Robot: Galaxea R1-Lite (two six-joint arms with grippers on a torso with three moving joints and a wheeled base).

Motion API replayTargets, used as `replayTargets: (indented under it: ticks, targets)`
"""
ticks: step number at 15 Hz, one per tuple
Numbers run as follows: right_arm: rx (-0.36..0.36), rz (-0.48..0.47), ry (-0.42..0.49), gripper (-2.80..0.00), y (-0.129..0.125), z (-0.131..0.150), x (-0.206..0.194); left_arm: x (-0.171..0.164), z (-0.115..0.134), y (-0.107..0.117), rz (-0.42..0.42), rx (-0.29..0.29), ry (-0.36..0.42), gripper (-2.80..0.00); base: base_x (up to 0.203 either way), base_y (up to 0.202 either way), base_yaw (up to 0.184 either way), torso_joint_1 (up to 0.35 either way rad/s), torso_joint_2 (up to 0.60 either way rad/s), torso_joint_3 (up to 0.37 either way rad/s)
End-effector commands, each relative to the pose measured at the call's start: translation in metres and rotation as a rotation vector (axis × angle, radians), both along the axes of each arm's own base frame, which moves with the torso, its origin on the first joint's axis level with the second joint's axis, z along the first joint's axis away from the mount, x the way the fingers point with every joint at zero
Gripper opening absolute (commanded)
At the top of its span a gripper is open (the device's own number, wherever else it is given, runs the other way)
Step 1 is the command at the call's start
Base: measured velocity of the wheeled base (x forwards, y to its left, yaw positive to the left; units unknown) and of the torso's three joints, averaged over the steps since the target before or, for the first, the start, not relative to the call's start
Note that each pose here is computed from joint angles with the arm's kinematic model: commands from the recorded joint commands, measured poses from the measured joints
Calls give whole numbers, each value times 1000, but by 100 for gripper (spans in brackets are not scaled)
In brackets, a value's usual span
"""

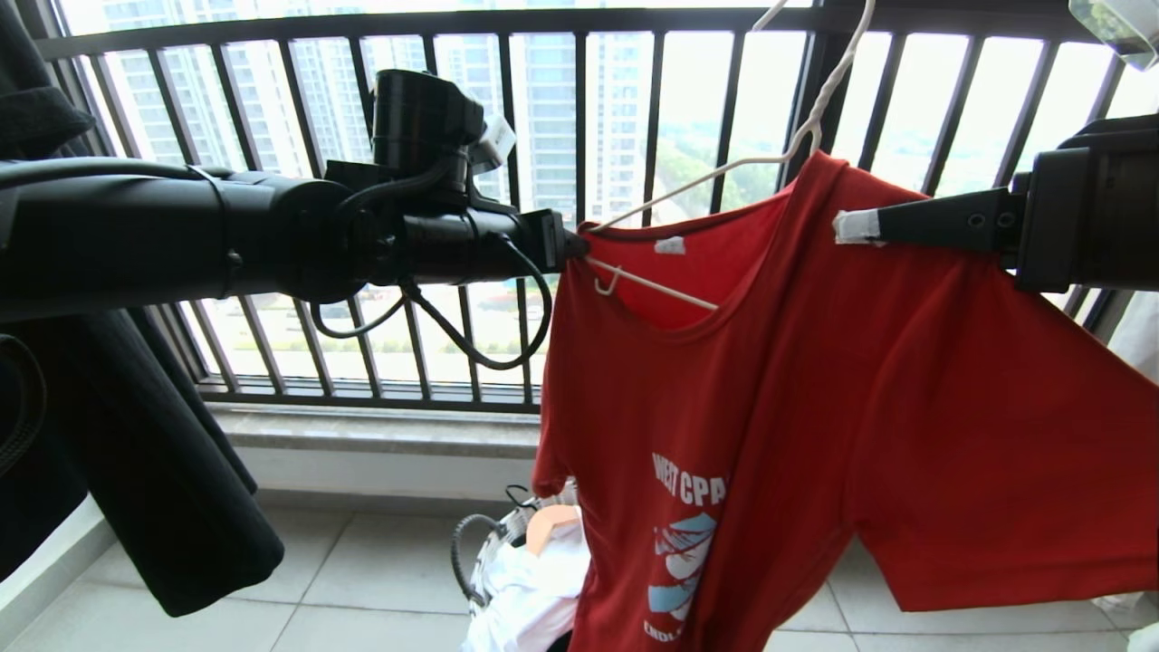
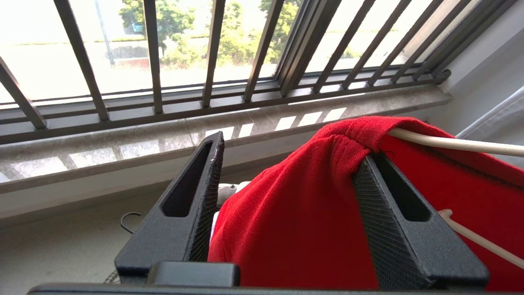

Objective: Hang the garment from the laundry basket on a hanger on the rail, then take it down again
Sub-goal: Hang the clothes on the clothes rack

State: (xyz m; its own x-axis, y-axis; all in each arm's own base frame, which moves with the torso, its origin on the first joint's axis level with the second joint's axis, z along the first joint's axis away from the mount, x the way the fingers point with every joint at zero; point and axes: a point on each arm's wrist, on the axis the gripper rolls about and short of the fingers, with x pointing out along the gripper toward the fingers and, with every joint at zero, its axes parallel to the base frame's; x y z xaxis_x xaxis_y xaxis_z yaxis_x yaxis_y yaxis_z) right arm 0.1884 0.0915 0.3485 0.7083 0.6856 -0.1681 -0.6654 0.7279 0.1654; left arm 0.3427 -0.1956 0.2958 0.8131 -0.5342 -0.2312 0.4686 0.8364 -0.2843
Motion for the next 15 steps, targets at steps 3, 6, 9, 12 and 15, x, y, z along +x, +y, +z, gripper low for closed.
replayTargets:
  ticks: [3, 6, 9, 12, 15]
  targets:
    - [-2, 1, 6, -280, 1, -1, 1, -3, 2, -1, -3, -3, -2, -280, 0, 0, 0, 0, 0, 0]
    - [-4, -3, 8, -280, 1, -2, 3, -6, 2, -1, -8, -2, 0, -280, 0, 0, 0, 0, 0, 0]
    - [-4, -5, 10, -280, 1, -2, 4, -10, 4, -2, -12, -3, -2, -280, 0, 0, 0, 0, 0, 0]
    - [-20, -7, 11, -280, 3, -5, 8, -11, 4, -2, -14, -2, -5, -280, 0, 0, 0, 0, 0, 0]
    - [-37, -26, 5, -280, -1, -6, 10, -8, 1, -2, -12, 47, -22, -280, 0, 0, 0, 0, 0, 0]
